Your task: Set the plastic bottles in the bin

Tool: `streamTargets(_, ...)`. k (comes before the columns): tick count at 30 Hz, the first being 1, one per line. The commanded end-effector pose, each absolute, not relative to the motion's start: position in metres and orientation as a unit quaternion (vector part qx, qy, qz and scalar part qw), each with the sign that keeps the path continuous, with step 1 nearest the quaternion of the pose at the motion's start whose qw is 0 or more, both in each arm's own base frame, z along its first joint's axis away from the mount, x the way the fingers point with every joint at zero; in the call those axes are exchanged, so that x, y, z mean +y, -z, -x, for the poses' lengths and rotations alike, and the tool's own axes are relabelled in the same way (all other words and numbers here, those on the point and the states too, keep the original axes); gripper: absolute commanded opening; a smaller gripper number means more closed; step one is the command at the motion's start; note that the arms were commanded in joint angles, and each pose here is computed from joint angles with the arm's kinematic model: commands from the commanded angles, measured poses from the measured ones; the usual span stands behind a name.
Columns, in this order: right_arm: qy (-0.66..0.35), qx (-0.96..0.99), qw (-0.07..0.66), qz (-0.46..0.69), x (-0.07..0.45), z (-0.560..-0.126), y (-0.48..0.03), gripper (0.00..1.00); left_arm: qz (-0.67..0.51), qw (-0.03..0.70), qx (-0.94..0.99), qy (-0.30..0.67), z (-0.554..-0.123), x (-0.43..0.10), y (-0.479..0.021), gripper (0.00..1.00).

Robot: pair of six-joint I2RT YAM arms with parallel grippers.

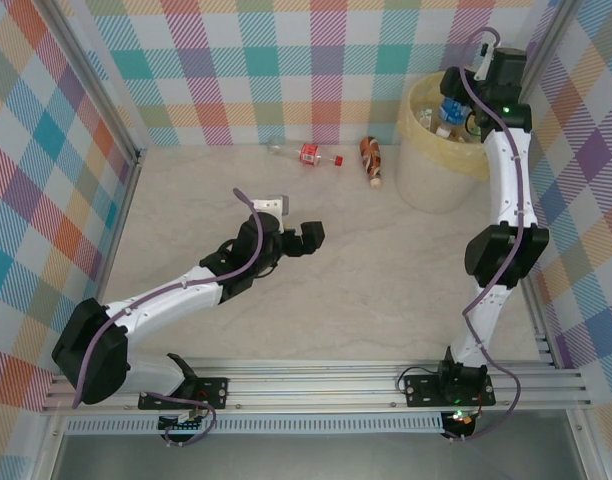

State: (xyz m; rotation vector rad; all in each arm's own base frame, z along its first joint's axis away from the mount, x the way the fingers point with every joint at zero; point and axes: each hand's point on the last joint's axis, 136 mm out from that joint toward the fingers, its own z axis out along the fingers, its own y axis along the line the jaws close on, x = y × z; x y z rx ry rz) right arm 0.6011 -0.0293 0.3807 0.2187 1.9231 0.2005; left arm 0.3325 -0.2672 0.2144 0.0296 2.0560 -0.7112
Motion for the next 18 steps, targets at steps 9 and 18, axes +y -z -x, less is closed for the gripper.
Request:
streamTargets(9, -0.162, 0.798, 0.580, -0.032, 0.010, -0.557, -0.437, 1.00, 0.040, 0.462, 0.841, 0.280, -0.344, -0.253, -0.209, 1.00)
streamTargets(18, -0.277, 0.779, 0.556, 0.087, 0.116, -0.528, -0.435, 1.00, 0.082, 0.440, 0.850, 0.277, -0.355, -0.252, -0.198, 1.00)
